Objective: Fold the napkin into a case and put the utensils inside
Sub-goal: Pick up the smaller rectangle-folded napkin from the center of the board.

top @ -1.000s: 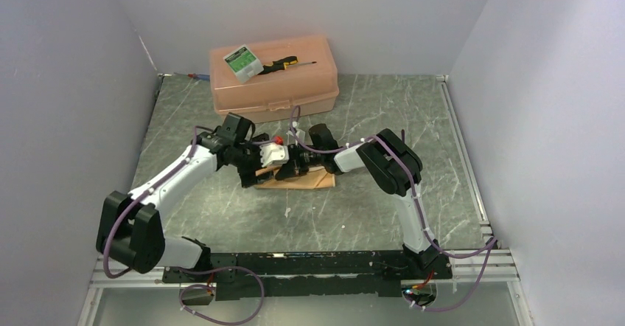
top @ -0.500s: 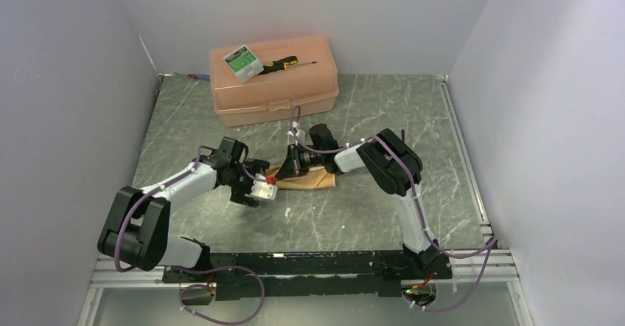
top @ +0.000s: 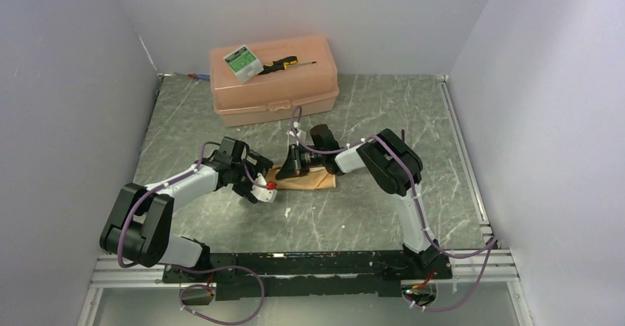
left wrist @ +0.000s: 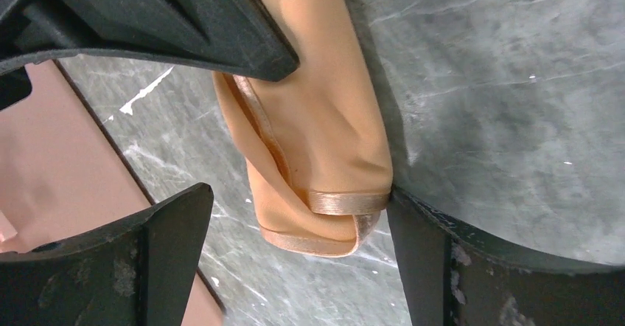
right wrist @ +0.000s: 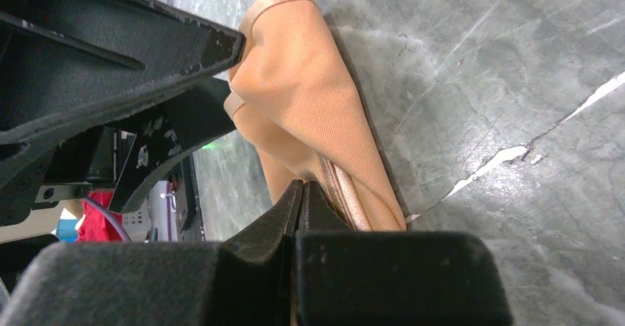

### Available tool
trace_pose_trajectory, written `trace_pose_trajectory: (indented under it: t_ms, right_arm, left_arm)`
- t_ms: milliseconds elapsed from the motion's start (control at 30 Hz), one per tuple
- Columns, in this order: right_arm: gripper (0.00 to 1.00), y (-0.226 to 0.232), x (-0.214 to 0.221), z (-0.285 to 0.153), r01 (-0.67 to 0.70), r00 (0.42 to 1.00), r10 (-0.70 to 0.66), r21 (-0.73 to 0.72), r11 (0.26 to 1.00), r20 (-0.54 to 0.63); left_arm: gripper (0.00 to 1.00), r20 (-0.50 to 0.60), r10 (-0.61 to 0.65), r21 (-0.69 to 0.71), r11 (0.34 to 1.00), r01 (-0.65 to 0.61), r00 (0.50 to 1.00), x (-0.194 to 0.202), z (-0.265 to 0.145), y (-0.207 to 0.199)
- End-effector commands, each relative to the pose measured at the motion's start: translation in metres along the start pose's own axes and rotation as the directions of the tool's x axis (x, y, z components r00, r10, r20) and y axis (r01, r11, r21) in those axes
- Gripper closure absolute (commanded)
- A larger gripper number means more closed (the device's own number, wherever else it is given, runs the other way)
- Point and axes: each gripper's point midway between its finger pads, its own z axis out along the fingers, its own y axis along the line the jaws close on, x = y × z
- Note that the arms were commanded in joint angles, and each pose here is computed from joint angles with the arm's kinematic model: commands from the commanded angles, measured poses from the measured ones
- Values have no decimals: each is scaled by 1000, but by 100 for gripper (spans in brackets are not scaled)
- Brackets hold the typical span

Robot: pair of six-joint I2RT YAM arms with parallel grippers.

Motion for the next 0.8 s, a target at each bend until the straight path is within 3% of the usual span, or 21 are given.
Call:
trace_pose_trajectory:
  t_ms: [0,200,400,533,667,700,733,767]
  right_arm:
    - [100,-19,26,-3,-69,996,71,51,996,-51]
    - [100,-19,28,-4,-75,996,77,44,996,-51]
    - [100,-17,25,-3,-65,997,66,37,997,-49]
    - [100,-16,24,-2,-65,997,67,29,997,-48]
    - [100,-14,21,-2,-62,997,63,23,998,-48]
    - [100,-14,20,-2,-59,997,60,23,998,-48]
    - [100,-13,19,-3,-55,997,56,23,998,-48]
    - [100,-12,17,-4,-48,998,49,22,999,-46]
  left_arm:
    - [9,92,10,158,987,-24,996,-19,2,-42]
    - [34,79,-30,191,981,15,996,-12,14,-34]
    - [41,98,-20,207,978,-1,995,-14,18,-32]
    - [65,121,-15,246,969,-16,992,-20,16,-40]
    - [70,132,-2,258,966,-32,991,-21,17,-42]
    - [78,130,-9,259,965,-25,991,-21,18,-40]
    - [94,125,-24,257,966,-9,992,-21,18,-37]
    - [97,121,-38,254,967,6,992,-21,18,-33]
